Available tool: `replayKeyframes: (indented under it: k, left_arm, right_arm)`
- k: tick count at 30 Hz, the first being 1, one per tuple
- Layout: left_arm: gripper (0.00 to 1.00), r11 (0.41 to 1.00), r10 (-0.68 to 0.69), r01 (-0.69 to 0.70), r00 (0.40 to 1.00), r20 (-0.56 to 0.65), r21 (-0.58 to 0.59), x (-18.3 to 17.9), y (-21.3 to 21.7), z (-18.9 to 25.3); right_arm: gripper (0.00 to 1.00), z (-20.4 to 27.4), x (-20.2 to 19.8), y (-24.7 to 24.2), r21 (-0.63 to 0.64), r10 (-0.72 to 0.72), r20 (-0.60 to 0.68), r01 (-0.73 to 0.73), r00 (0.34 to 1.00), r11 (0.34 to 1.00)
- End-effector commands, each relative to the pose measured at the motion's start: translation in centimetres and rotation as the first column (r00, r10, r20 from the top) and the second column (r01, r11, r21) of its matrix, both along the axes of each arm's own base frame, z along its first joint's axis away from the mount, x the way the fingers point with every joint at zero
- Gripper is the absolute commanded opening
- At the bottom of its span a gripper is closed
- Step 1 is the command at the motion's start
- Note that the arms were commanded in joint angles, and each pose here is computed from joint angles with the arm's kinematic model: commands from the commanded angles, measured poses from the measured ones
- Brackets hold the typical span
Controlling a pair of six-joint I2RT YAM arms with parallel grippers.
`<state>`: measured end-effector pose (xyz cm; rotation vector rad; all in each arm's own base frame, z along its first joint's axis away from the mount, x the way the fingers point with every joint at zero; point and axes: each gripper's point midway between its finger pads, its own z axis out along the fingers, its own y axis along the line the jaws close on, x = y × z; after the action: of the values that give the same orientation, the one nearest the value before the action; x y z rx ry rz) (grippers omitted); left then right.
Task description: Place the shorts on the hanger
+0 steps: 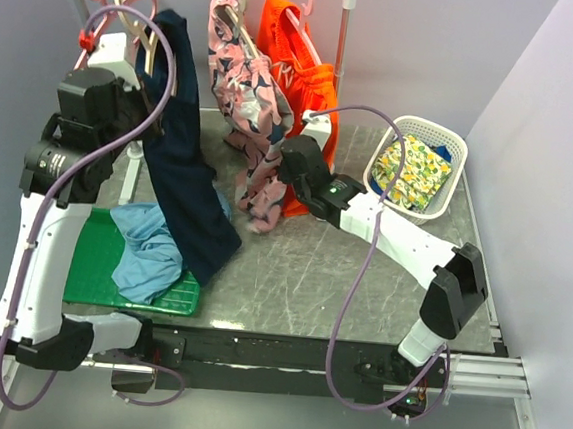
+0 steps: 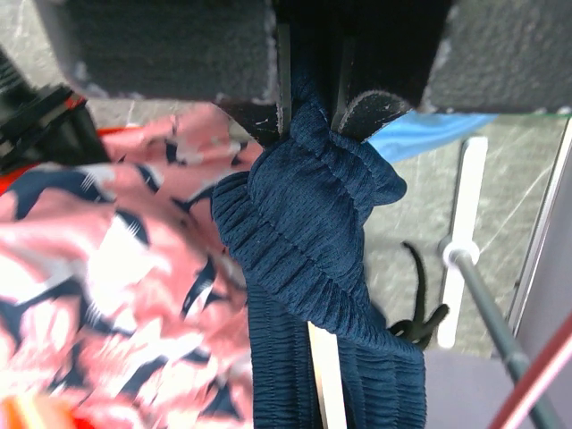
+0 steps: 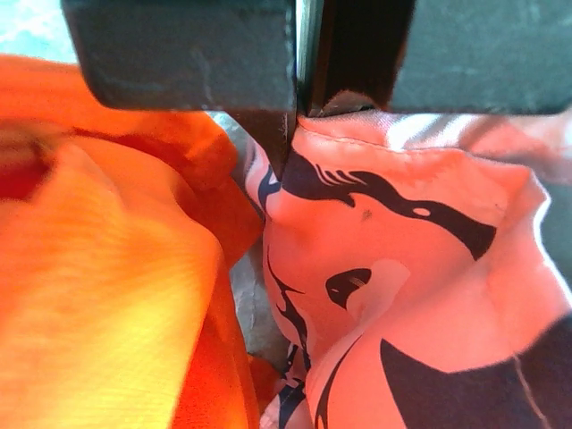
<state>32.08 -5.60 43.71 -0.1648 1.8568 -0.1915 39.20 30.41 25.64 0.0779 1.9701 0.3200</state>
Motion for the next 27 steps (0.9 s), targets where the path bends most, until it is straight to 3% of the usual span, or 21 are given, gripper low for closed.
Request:
replayKeyframes:
  k: [1,6,27]
  left_arm:
    - [0.01,0.997,-0.013,0.034,0.963,0.268,-0.075,0.8,-0.6,8.7]
    - [0.01,0.995,-0.037,0.062,0.96,0.276,-0.083,1.6,-1.1,10.0]
    - [0.01,0.984,-0.175,0.174,0.968,0.179,0.023,6.4,-0.2,7.1]
  right_arm:
    - [0.0,3.3,-0.5,-1.2,0.057,-0.014,0.059,0.011,0.998,0.998]
    - [0.0,3.4,-0.6,-1.3,0.064,-0.014,0.058,0.01,0.998,0.998]
    - [0.0,4.2,-1.1,-1.3,0.07,0.01,0.064,-0.015,0.998,0.997]
